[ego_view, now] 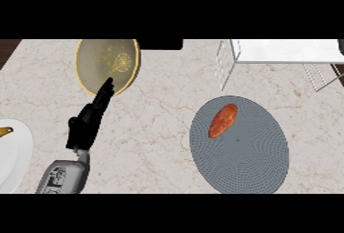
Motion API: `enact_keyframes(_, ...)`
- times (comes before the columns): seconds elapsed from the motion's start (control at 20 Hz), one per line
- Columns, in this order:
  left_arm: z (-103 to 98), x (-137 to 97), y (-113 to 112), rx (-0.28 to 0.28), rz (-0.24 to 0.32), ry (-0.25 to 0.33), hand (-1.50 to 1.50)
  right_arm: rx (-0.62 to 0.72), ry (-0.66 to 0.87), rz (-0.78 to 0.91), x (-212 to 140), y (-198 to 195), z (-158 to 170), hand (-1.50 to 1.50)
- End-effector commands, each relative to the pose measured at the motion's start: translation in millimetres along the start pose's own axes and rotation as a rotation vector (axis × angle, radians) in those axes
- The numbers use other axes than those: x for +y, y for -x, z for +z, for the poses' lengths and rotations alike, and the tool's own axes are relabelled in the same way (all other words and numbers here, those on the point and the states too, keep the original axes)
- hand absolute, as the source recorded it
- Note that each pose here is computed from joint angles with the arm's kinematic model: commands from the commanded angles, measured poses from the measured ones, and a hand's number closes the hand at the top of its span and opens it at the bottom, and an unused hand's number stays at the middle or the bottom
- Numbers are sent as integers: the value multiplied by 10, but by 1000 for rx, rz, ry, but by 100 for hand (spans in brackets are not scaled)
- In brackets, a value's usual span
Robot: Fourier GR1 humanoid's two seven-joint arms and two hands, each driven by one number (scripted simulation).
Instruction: Pick the lemon from the placemat and place it in the tiered shelf
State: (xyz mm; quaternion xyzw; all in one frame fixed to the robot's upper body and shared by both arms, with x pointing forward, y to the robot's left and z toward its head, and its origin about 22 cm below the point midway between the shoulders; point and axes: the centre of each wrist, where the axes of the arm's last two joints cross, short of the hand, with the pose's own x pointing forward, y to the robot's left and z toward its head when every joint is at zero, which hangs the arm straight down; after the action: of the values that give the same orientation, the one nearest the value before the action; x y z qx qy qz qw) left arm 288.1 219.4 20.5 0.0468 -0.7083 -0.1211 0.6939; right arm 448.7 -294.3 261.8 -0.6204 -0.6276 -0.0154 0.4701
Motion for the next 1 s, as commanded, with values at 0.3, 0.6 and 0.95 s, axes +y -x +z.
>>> enact_keyframes(0.3, 15, -7, 162, 12, -9, 5, 0, 88, -11, -217, -179, -184, -44, -150)
enact_keyframes(0.6, 60, 28, 32, 4, 6, -8, 0, 63, -61, -303, -324, -119, -178, -150)
enact_keyframes(0.95, 167, 86, 92, 16, -3, -19, 0, 145, 49, -509, -876, -293, -390, -150)
